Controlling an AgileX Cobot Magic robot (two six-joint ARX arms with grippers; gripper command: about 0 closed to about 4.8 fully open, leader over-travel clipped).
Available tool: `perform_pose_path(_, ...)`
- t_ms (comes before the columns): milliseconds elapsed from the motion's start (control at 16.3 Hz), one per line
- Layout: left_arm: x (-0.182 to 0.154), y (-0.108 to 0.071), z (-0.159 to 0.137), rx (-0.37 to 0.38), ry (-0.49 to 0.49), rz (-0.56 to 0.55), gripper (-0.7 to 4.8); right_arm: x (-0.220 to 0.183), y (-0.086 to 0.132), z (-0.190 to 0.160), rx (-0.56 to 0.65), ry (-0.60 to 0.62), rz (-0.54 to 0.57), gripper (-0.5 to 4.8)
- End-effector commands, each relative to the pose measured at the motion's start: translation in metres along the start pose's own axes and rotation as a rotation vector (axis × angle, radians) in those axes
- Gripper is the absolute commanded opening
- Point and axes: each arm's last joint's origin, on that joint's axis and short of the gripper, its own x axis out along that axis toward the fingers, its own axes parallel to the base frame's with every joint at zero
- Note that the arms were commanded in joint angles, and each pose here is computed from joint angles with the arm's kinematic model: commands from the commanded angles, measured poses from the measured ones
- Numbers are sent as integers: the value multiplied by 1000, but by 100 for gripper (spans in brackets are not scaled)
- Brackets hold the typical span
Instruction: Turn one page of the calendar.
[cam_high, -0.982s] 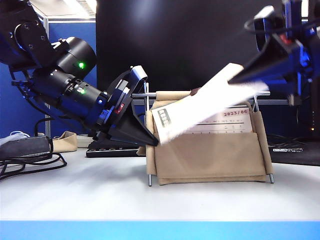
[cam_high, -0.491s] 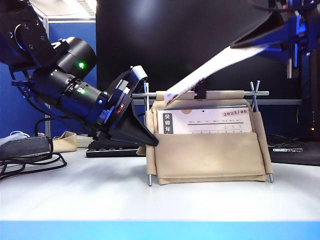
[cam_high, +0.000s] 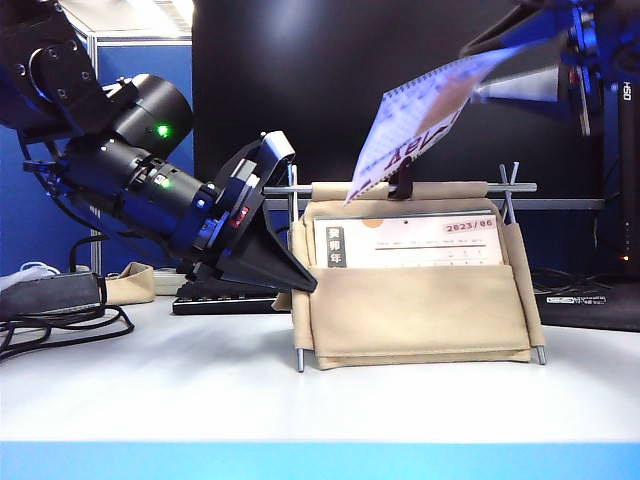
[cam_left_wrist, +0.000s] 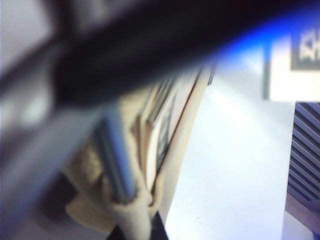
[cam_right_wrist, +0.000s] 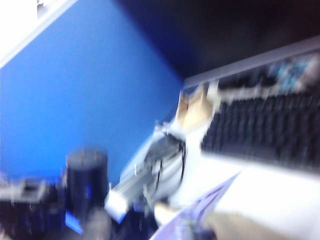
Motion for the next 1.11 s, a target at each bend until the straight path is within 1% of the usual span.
perform_pose_path(61,1,0,-3,-5,22,-2,-6,6,16,19,-12,-35,56,190)
perform_pose_path(123,1,0,-3,-5,22,-2,-6,10,23,25,-9,-34,82,190)
perform_pose_path(184,1,0,-3,-5,22,-2,-6,19,35,31,-25,-29,125,190)
perform_pose_path(246,1,0,-3,-6,22,-2,-6,27,46,35,-69,-27,162,189)
perform_pose_path(368,1,0,-4,-11,28,-3,-6,31,52,47,-135,-36,170,188)
perform_pose_path(430,1,-1,-5,-15,38,-4,-6,24,46,53,-125,-26,142,190)
perform_pose_path(491,1,-1,-6,-12,39,-4,-6,20,39,51,-87,16,122,190)
perform_pose_path(553,1,-1,-5,-10,39,-3,-6,19,32,43,-57,78,103,196)
perform_pose_path(614,1,0,-5,-3,35,0,-6,16,22,24,-37,185,76,204)
perform_pose_path(737,1,0,-5,-4,35,0,-6,11,12,-1,-72,273,-12,203)
perform_pose_path(798,1,0,-5,-4,36,0,-6,8,5,-16,-94,324,-82,203)
perform_pose_path(860,1,0,-5,-5,37,0,-6,4,-3,-29,-167,380,-170,203)
perform_pose_path(921,1,0,-5,0,37,0,-6,3,-5,-33,-215,407,-212,203)
perform_pose_path(1105,1,0,-5,4,36,0,-6,3,-7,-34,-278,419,-269,203)
